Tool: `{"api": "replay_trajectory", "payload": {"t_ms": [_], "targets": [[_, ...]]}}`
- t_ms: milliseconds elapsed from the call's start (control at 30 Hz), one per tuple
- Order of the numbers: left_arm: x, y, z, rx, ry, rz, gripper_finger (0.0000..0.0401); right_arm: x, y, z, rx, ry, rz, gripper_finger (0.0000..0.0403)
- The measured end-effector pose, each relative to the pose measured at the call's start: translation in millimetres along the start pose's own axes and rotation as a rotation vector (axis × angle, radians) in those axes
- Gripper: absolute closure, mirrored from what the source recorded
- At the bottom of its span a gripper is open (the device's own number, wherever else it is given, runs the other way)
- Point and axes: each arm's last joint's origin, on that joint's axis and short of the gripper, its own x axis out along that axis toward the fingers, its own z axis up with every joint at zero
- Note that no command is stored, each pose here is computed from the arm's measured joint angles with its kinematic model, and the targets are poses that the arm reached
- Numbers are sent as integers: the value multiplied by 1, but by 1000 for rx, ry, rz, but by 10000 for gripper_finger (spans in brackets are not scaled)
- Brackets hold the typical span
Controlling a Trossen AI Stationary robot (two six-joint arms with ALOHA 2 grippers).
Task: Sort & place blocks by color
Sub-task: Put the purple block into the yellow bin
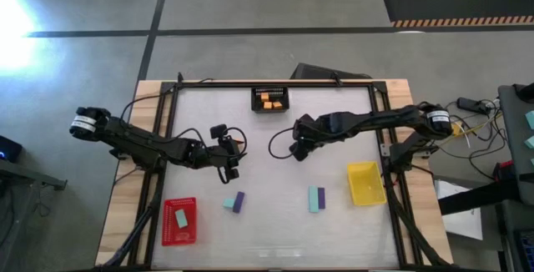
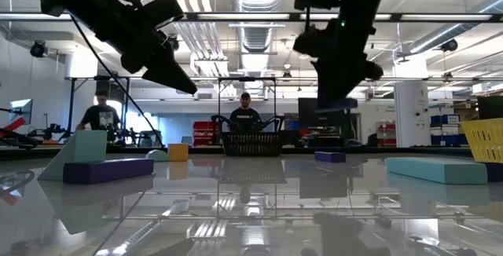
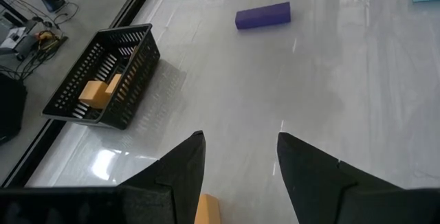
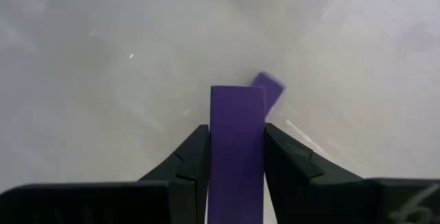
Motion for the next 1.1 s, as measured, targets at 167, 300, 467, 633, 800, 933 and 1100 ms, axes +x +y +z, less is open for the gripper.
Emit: {"api": "replay_trajectory", "payload": {"t_ms": [167, 300, 467, 633, 800, 933, 1100], "targets": [[0, 0, 0, -1, 0, 0, 235, -13, 15, -9, -40, 51, 52, 309], [0, 0, 0, -2, 0, 0, 234, -25, 19, -25, -28, 112, 24, 309], [0, 0, 0, -7, 0, 0, 235, -45, 14, -50, 47, 194, -38, 308], [0, 0, 0, -7, 0, 0, 235, -63, 4, -78, 134, 224, -46, 308], [0, 0, 0, -7, 0, 0, 235, -72, -13, -112, 246, 233, -35, 308], [0, 0, 0, -8, 0, 0, 234, -77, -25, -138, 285, 308, -1, 308], [0, 0, 0, -7, 1, 0, 235, -78, -40, -164, 343, 382, 4, 307]]}}
